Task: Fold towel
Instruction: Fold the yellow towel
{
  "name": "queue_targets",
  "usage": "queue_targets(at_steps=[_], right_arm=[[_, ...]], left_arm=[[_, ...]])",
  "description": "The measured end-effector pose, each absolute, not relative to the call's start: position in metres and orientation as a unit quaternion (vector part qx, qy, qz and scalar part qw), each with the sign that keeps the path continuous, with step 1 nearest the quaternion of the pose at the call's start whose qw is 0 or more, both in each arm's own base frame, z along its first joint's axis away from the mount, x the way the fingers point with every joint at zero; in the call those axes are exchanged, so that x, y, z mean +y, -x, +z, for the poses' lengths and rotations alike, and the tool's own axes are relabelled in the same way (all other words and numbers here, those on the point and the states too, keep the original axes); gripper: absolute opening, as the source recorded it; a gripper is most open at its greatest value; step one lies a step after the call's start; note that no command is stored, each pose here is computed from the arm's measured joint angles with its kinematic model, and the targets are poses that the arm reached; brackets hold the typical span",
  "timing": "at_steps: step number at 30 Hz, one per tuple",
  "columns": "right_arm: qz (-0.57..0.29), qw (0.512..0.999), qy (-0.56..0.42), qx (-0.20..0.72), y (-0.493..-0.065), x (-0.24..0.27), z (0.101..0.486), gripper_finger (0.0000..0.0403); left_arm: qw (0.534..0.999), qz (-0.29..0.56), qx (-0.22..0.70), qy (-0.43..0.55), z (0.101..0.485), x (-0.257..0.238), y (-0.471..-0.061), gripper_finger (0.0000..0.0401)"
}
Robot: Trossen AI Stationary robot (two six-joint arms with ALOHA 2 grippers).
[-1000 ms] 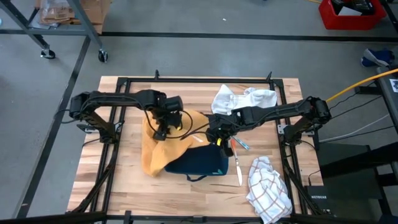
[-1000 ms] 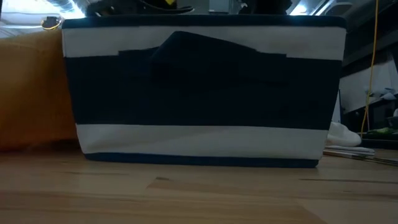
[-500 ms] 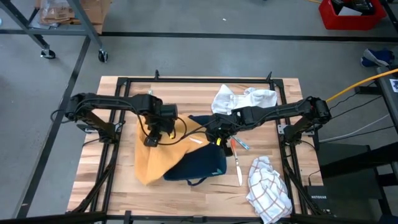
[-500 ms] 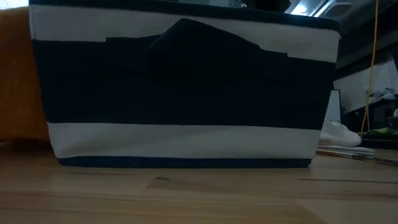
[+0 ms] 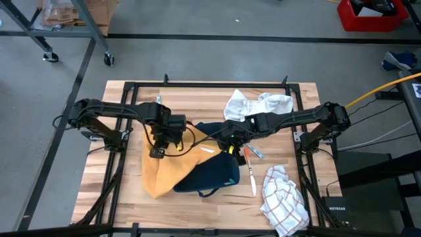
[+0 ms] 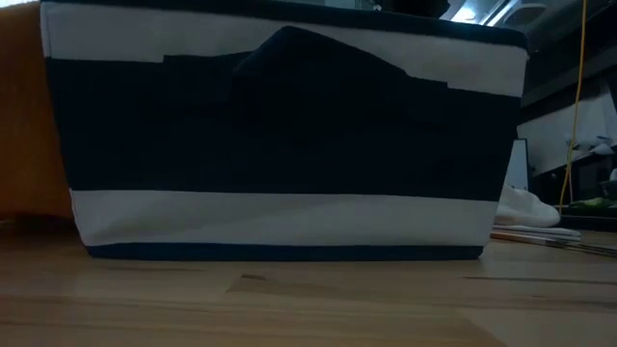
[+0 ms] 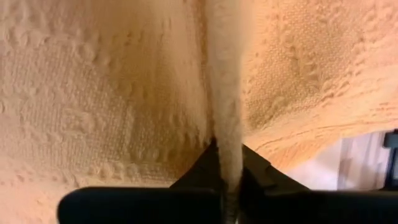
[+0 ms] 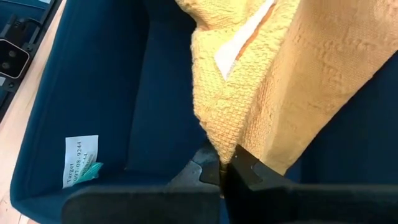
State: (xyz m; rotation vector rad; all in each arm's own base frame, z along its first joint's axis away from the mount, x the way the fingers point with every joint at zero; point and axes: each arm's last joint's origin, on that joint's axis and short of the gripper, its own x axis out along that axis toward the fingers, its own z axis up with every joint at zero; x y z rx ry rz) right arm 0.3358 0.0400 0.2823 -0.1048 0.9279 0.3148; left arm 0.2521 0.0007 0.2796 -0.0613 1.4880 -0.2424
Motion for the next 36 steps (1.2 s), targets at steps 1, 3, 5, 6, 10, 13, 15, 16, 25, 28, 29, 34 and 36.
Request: queue_targets(at_steps=[1,3,5,6,10,13,15,16,25,28,29,34,36], right_arm=[[0.151,0.881,0.05,0.445,-0.336,0.04,0.282,0.0001],[0.15,0.881,0.051,0.445,-0.336,0.04,0.282,0.0006],[0.15,0.882,0.051,0.444,-0.336,0.04,0.282,0.0017],[0.15,0.882,0.051,0.443,-0.336,0.04,0.283,0.0023],[0.149,0.884,0.049,0.441,-0.337,0.04,0.283,0.005],[0.148,0.892,0.048,0.423,-0.342,0.041,0.282,0.0068],[0.146,0.893,0.044,0.422,-0.347,0.041,0.278,0.008],[0.145,0.898,0.038,0.415,-0.351,0.042,0.276,0.0086],[0.144,0.895,0.021,0.422,-0.368,0.044,0.253,0.0133],[0.145,0.897,0.022,0.416,-0.373,0.044,0.249,0.014],[0.145,0.901,0.023,0.408,-0.376,0.045,0.249,0.0142],[0.136,0.912,0.03,0.386,-0.384,0.045,0.245,0.0145],[0.131,0.924,0.04,0.358,-0.39,0.045,0.247,0.0146]], left_arm=[[0.729,-0.107,0.676,0.031,0.28,0.001,-0.252,0.001],[0.728,-0.104,0.676,0.034,0.28,0.0,-0.252,0.0007],[0.725,-0.105,0.679,0.033,0.281,-0.001,-0.251,0.0003],[0.724,-0.105,0.681,0.033,0.283,-0.001,-0.251,0.0003],[0.724,-0.101,0.681,0.038,0.296,-0.001,-0.25,0.0002],[0.735,-0.1,0.669,0.037,0.309,-0.001,-0.251,0.0002],[0.744,-0.099,0.66,0.038,0.318,-0.001,-0.252,0.0001],[0.749,-0.099,0.654,0.037,0.322,-0.001,-0.253,0.0001],[0.766,-0.081,0.635,0.056,0.362,-0.001,-0.247,0.0],[0.774,-0.074,0.626,0.066,0.374,-0.002,-0.245,0.0],[0.775,-0.072,0.624,0.069,0.378,-0.003,-0.244,0.0],[0.782,-0.089,0.609,0.094,0.393,-0.015,-0.24,0.0],[0.779,-0.096,0.609,0.113,0.394,-0.023,-0.24,0.0]])
